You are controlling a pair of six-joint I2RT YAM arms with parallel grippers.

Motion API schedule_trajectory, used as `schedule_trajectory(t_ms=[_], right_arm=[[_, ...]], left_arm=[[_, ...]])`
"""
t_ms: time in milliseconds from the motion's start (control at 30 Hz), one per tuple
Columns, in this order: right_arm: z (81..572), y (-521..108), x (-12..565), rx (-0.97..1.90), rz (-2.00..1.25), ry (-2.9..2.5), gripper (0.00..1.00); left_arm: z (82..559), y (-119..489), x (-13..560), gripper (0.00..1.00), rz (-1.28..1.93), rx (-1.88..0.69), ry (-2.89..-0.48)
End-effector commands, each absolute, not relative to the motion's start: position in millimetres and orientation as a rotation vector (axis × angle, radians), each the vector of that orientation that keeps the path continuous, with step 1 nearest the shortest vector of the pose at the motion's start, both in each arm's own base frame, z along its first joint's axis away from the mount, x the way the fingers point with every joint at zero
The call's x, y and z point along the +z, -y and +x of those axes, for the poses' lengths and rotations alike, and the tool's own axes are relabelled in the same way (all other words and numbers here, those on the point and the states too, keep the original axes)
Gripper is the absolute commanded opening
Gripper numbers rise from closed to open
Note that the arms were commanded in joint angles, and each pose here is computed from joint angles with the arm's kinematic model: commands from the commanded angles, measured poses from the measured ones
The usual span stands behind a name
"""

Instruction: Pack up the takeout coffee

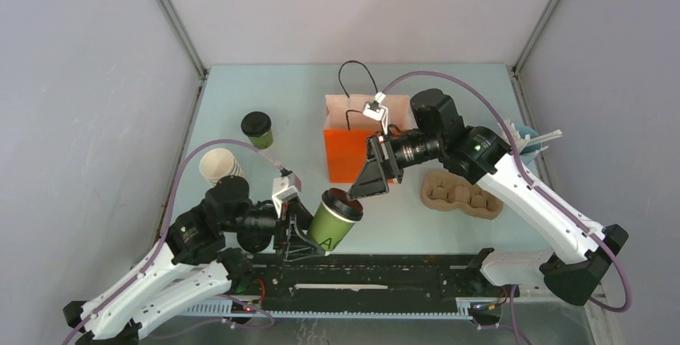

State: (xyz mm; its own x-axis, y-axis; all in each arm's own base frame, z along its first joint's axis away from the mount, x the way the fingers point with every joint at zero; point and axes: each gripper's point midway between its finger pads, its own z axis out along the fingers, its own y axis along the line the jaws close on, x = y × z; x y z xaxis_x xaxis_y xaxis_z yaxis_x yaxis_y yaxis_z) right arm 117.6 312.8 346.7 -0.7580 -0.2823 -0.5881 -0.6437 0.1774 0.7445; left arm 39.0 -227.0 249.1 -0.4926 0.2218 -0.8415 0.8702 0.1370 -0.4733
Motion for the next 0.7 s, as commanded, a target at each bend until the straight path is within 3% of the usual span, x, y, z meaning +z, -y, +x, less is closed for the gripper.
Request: schedule_trajectory(t_ms=[0, 667], right_arm=[[107, -316, 340, 1.669, -0.950, -2.133, 1.00], [88, -331, 327, 1.859, -1.026, -2.120, 0.98]], left_arm=[[40, 230, 276, 0.63, 1.060, -1.390, -1.689], [36, 232, 274, 0.61, 1.073, -1.411, -1.702]])
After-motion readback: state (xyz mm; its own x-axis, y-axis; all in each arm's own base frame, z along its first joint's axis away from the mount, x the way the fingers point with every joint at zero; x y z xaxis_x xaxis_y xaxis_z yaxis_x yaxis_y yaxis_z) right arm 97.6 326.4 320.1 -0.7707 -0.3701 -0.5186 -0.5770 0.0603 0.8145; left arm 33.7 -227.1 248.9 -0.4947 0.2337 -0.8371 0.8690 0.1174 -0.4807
